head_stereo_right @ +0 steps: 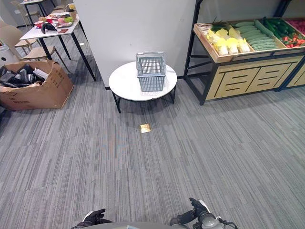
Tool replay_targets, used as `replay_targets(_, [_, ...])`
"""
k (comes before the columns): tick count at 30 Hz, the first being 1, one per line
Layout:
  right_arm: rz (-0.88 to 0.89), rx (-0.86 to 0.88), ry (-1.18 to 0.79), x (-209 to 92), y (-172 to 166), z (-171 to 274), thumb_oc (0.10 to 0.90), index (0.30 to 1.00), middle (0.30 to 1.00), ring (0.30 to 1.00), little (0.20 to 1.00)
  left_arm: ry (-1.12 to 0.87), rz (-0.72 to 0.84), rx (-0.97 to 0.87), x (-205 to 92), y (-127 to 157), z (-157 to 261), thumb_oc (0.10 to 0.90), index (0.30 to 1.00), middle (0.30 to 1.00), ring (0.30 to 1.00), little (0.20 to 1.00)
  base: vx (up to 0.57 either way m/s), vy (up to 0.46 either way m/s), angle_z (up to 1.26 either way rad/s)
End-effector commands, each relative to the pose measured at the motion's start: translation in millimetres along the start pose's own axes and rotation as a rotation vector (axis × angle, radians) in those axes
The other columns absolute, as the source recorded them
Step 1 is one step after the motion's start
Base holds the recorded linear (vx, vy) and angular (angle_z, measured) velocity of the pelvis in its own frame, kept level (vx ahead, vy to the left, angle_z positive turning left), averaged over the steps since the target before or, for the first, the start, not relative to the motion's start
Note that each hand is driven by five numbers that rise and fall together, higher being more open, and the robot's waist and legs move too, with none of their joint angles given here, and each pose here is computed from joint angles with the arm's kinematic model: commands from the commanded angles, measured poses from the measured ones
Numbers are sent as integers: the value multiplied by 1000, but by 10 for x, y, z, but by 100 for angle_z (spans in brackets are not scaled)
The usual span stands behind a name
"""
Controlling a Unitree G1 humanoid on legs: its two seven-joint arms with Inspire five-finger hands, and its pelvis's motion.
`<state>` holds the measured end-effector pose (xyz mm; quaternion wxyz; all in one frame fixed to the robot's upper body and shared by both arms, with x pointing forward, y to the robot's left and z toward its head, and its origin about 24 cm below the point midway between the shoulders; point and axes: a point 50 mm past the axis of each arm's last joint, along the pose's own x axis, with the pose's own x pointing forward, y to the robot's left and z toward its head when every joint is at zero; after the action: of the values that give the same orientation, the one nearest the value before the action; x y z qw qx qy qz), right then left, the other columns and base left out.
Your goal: Get the vegetables into the basket
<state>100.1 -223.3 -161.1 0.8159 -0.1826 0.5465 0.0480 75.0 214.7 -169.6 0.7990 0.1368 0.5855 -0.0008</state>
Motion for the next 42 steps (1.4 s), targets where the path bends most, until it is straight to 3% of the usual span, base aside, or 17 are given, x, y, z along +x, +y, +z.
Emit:
replay_targets(1, [-35, -97, 49, -6, -173, -60, 900, 1000, 1000, 1000, 1000, 100, 45, 86, -35, 201, -217, 900, 1000, 1000, 1000, 1000, 48, -50, -5])
replay_targets(14, [-77, -95, -31, 21, -334, 192, 900, 1000, 1000, 1000, 1000, 42, 93, 79, -5, 350, -3, 900, 1000, 1000, 1000, 1000, 21, -93, 4])
replay_targets(25, [-109, -84, -44, 7, -452, 205, 900, 1000, 1000, 1000, 1000, 76, 30, 103, -24, 187, -157, 900, 1000, 1000, 1000, 1000, 218, 137, -5])
replay_targets(35, [-45, -52, -7, 18, -194, 98, 900, 1000, 1000, 1000, 1000, 56, 119, 132, -30, 523, -57, 900, 1000, 1000, 1000, 1000, 161, 292, -47])
replay_targets(36, [-35, -68, -10, 21, -215, 124, 900, 1000, 1000, 1000, 1000, 59, 193, 142, -57, 878, 121, 900, 1000, 1000, 1000, 1000, 83, 222, -12])
replay_targets(38, [-35, -56, -44, 28, -151, 184, 900, 1000, 1000, 1000, 1000, 49, 153, 115, -42, 670, -15, 900, 1000, 1000, 1000, 1000, 82, 192, -19])
replay_targets(42, [-61, -28, -72, 28, -226, 245, 900, 1000, 1000, 1000, 1000, 44, 135, 141, -39, 566, -68, 900, 1000, 1000, 1000, 1000, 117, 167, -6])
